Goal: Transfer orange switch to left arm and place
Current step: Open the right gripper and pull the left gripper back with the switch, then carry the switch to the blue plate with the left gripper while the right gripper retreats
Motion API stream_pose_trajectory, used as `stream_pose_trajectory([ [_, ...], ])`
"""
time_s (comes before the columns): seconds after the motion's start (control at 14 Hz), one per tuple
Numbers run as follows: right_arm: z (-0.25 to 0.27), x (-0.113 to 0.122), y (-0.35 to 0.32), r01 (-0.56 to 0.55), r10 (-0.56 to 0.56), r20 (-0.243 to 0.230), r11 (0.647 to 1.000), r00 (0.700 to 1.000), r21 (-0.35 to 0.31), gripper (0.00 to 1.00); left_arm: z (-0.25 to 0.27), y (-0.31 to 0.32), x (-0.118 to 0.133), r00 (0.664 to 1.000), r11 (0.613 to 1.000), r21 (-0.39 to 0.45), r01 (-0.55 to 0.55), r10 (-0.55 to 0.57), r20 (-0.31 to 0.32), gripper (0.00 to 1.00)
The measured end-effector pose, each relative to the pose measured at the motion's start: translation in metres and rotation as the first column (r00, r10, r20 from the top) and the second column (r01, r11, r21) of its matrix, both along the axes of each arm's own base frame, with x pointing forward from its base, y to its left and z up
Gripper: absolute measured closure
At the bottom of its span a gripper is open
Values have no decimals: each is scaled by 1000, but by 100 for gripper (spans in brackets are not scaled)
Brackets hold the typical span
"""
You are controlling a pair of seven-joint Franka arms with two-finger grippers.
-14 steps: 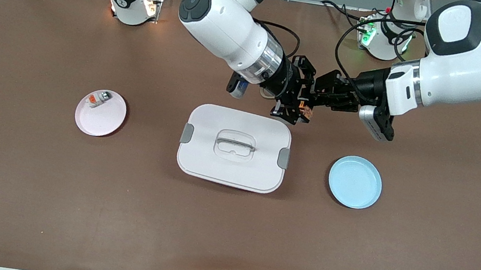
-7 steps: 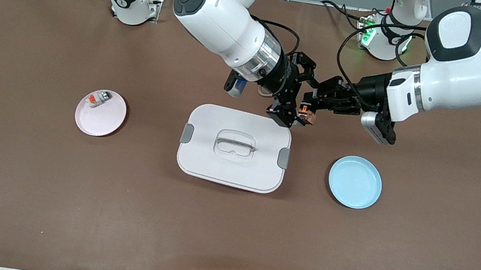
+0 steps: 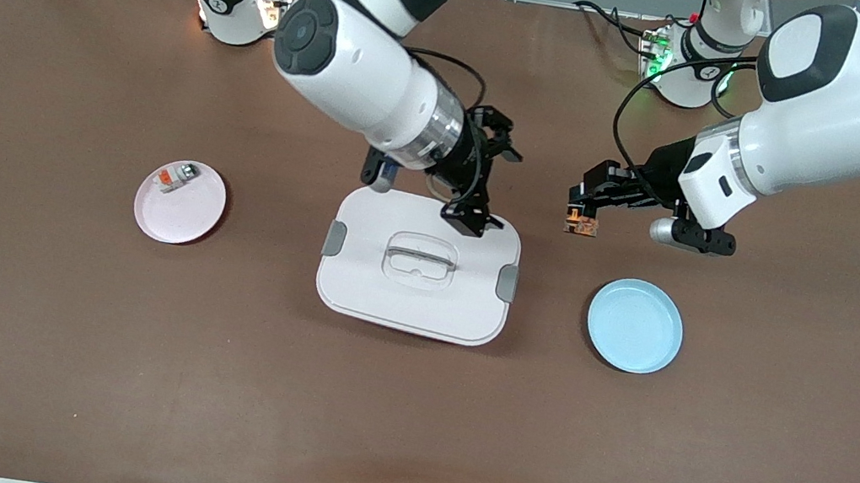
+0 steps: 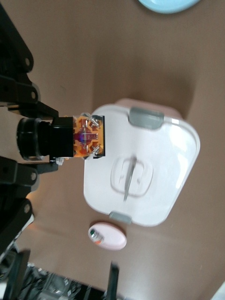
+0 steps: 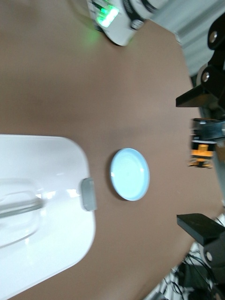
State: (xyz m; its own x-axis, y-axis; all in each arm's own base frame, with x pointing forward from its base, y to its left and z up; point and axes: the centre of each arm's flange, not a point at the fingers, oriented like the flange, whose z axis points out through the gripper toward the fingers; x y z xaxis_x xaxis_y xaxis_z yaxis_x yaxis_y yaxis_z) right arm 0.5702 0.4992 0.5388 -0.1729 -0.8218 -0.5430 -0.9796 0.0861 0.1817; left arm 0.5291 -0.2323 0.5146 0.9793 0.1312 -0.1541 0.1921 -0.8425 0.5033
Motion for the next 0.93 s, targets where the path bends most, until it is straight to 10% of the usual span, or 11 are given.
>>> stream_pose_trajectory([
  [0.43,-21,30,-72,-283,289,28,950,957,-134,0,2,14,4,936,925,207,-319,341,-83,59],
  [0.71,-35,53,-130,-441,463,39,864,886,-243,0,8,40,15,752,735,317,-600,653,-90,59],
  [0.93,-44,71,-191,-617,647,20,736,763,-278,0,4,55,19,595,548,406,-731,803,-12,59],
])
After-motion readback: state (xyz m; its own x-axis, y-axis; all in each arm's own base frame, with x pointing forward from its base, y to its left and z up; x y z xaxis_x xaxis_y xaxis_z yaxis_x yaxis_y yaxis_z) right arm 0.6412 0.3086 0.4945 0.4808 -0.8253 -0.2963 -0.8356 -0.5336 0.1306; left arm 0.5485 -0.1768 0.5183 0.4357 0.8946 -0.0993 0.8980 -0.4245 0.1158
